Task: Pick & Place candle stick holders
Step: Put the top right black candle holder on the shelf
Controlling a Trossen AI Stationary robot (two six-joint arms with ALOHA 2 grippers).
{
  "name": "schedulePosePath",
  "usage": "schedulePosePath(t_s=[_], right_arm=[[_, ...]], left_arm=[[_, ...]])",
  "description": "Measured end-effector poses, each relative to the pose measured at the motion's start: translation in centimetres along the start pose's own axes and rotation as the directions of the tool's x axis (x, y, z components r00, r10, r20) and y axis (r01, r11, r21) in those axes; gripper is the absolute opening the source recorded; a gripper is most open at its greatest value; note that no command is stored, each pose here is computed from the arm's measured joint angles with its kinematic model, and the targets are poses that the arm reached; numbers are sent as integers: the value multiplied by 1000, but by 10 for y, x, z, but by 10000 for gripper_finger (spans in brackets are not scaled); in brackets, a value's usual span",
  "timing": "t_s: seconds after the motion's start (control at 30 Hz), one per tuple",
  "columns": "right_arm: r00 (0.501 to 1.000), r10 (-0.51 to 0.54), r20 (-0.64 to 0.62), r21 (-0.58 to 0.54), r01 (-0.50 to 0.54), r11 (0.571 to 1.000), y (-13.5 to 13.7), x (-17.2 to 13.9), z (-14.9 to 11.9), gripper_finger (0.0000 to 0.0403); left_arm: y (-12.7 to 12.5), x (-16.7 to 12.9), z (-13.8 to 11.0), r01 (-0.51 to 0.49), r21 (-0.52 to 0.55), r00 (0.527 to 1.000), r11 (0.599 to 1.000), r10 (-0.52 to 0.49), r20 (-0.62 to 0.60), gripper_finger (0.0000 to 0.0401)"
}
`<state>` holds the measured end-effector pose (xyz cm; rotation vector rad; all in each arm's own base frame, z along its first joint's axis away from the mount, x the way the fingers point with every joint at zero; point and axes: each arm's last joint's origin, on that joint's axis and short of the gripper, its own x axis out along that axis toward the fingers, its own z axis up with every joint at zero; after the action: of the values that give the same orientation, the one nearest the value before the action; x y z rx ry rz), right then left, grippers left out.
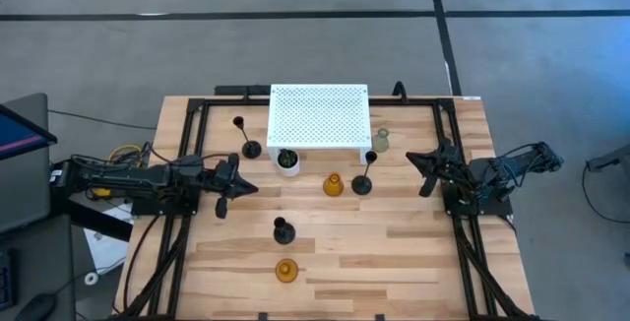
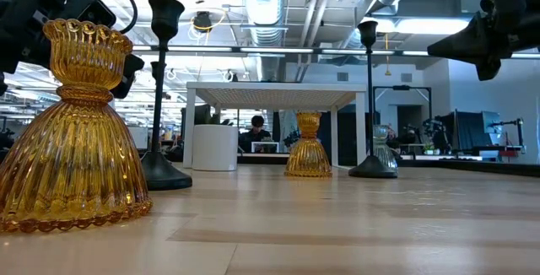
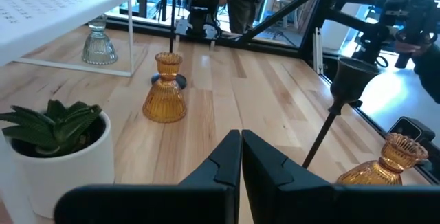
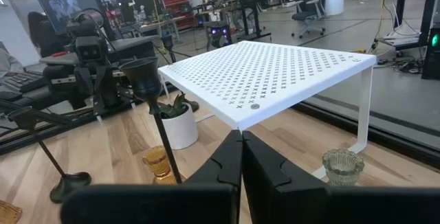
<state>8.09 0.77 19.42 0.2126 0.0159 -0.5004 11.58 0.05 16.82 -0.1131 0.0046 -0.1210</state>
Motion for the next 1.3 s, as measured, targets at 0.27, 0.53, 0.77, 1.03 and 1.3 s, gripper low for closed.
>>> schedulePosePath(t_s=[0.27,0.53,0.77,1.03,1.3], right_arm=[[1000,0,0,0,0,1000,0,0,0,0],[1000,0,0,0,0,1000,0,0,0,0],[1000,0,0,3,0,1000,0,0,0,0],[990,139,-27,13,-138,990,8,2,1,0],[974,191,-120,-43,-198,979,21,12,-7,0]], left_arm=[[0,0,0,0,1,1000,1000,0,4,13],[0,0,1,0,2,1000,1000,0,8,13],[0,0,2,2,6,1000,1000,-2,23,13],[0,0,3,2,8,1000,1000,-2,27,13],[0,0,3,2,8,1000,1000,-2,30,13]])
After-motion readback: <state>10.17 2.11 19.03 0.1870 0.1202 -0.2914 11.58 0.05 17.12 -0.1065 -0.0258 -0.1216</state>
